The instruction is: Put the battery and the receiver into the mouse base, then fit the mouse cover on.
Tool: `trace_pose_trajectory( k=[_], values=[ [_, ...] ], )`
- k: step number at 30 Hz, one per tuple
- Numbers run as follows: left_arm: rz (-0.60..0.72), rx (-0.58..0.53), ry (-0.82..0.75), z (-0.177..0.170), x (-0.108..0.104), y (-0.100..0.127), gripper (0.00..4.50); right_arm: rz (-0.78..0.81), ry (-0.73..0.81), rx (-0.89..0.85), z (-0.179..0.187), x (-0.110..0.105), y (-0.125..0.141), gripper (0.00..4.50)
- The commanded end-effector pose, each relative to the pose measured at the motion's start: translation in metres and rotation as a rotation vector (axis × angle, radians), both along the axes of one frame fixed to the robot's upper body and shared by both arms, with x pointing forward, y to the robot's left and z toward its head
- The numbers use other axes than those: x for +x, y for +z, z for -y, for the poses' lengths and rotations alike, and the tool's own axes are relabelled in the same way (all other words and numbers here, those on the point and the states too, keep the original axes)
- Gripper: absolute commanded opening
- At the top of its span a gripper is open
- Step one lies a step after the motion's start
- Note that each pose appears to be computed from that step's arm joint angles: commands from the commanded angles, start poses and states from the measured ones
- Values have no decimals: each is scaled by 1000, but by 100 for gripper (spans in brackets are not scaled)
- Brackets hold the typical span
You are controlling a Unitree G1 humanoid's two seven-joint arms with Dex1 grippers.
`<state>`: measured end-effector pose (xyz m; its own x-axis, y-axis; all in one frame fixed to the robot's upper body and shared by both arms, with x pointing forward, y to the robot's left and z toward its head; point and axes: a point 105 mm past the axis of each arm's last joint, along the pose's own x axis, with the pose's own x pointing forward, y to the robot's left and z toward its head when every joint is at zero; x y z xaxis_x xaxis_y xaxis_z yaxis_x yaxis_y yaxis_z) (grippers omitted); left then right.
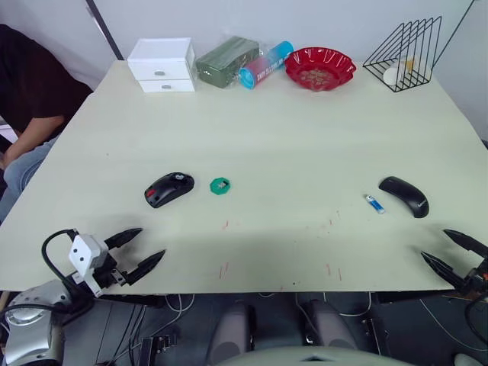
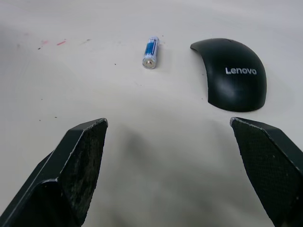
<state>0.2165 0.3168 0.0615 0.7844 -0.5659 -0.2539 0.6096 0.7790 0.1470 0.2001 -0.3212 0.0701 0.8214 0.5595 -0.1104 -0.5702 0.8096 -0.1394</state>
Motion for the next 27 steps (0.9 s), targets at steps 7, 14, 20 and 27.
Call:
trace_pose_trajectory(
  k=[7, 14, 20, 27],
  values=[
    [34, 6, 11, -15, 5, 18, 450, 64, 166, 84, -30, -8, 22, 438],
    [33, 19, -25, -19, 18, 31, 450, 84, 299, 121, -61, -10, 36, 438],
    [46, 7, -16, -21, 40, 47, 450, 142, 428, 143, -93, -10, 52, 438],
    [68, 32, -49, -16, 62, 69, 450, 142, 442, 148, -99, -7, 54, 438]
  ],
)
